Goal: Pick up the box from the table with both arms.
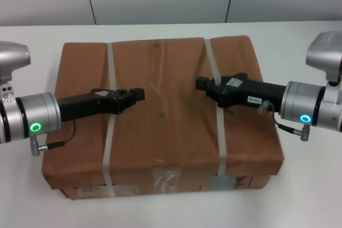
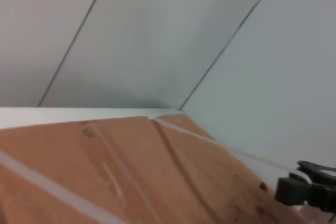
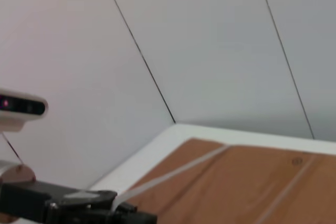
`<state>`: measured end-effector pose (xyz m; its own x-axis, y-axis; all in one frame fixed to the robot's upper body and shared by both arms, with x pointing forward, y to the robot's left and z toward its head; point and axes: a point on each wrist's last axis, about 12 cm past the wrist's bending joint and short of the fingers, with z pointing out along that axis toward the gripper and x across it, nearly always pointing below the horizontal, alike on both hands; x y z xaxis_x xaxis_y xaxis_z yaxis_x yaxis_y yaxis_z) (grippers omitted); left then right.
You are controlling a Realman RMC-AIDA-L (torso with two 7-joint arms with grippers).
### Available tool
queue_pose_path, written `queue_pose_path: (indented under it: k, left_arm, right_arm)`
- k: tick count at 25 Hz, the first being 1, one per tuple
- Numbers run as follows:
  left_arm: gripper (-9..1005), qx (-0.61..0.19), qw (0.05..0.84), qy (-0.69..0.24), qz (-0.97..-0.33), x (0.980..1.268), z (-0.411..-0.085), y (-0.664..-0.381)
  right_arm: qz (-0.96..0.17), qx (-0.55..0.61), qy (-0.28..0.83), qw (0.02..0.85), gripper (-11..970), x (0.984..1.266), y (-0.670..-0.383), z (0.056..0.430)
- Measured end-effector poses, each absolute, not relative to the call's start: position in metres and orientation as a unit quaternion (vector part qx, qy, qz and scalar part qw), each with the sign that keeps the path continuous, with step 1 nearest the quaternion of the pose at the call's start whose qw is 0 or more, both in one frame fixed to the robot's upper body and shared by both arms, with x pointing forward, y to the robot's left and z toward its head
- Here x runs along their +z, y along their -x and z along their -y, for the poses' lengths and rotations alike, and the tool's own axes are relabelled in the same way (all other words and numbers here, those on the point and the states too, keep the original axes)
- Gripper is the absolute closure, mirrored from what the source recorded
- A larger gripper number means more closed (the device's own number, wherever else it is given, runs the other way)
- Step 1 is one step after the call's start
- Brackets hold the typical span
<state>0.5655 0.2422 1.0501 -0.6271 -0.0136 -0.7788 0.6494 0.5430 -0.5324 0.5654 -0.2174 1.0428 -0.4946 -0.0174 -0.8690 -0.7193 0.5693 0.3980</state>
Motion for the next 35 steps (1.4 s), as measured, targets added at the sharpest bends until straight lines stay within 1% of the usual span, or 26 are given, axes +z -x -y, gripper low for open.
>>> queue_pose_path:
  k: [20,35]
  left_arm:
    - [911,-0.474,0.405,-0.229,-0.748,1.074,-0.250,-0.564]
    - [911,-0.481,0.409,-0.231,-0.740,1.078,-0.251,-0.564]
  right_arm:
    - [-0.731,0.436,0.230,0.472,948,1.051,-0.555,0.222]
    - [-0.722,0.446,0.219,0.481,948,1.053,-0.552,0.225]
